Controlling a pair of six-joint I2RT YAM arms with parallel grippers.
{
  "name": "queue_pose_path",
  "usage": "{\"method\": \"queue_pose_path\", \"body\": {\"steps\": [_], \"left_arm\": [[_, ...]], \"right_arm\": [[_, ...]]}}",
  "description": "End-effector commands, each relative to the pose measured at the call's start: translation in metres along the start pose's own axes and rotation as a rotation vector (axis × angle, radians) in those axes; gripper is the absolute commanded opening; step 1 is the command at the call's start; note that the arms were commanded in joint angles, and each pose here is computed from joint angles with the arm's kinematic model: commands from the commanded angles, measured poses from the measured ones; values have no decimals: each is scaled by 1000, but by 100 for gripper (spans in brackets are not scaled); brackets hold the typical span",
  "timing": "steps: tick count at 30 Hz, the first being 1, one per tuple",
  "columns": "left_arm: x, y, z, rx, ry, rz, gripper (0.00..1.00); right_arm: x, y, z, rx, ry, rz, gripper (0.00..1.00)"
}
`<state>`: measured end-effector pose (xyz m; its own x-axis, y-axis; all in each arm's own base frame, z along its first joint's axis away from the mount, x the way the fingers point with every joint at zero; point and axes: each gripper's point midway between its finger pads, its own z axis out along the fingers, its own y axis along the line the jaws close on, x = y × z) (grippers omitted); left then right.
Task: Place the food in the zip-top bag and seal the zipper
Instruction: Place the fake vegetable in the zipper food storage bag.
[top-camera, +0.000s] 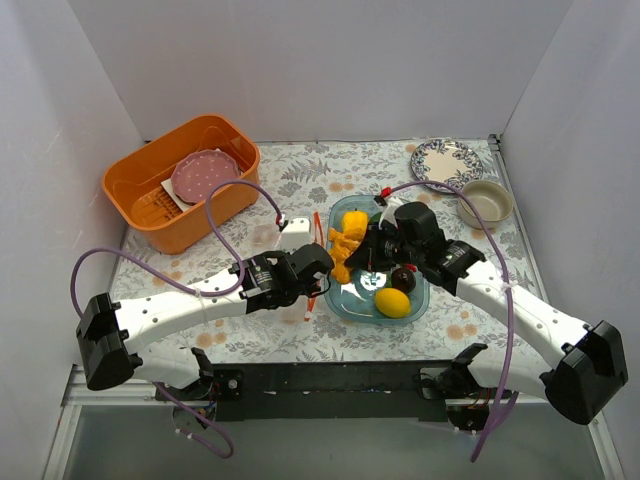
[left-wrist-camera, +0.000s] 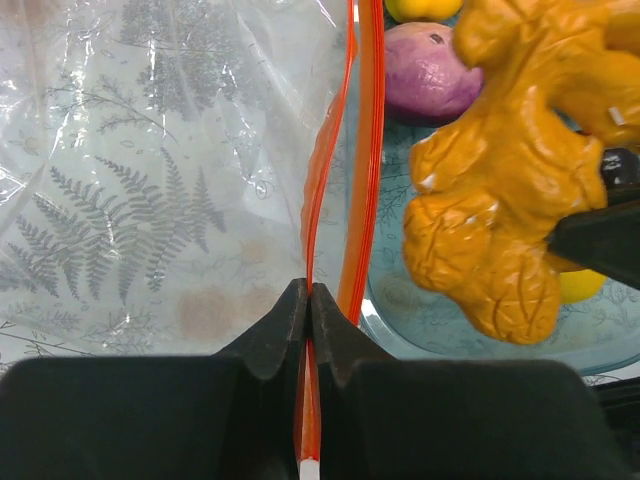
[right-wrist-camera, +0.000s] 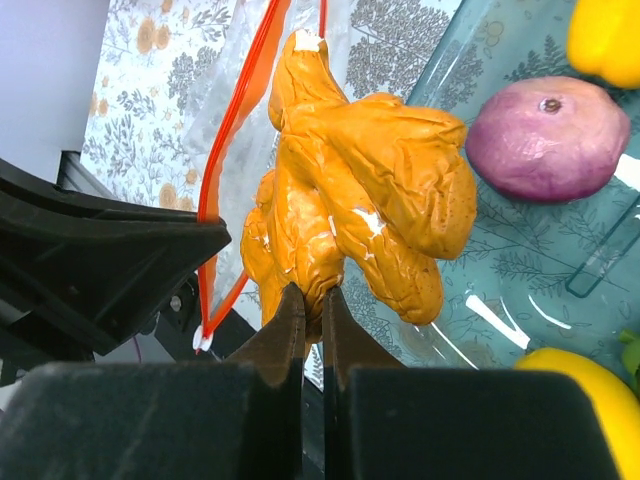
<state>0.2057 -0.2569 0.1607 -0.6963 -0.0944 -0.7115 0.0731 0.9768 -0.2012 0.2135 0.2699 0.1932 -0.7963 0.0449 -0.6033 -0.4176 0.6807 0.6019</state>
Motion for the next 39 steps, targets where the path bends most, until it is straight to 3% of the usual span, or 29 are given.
{"method": "queue_pose_path", "body": {"steps": [1,9,16,26,31,39], "left_arm": [[-21,-15,-12,74,-42,-26,0],[-17,-20,-11,90,-26,-31,0],[-25,-18,-15,86,-49,-46,0],[-35,-10,-24,61,-76,-84,0],[-40,-12,-28,74,-90,-99,0],[-43,-22,-27,98,-85,-101,0]], "right_arm": [[-20,26,2,-77,-46,-28,1],[-13,37,15,-71,-7,-57,1],[-1,21,29,60,59,-51,1],[8,18,33,68,81,-55,1],[13,13,34,152,137,-100,1],[19,31,43,100,178,-132,1]]}}
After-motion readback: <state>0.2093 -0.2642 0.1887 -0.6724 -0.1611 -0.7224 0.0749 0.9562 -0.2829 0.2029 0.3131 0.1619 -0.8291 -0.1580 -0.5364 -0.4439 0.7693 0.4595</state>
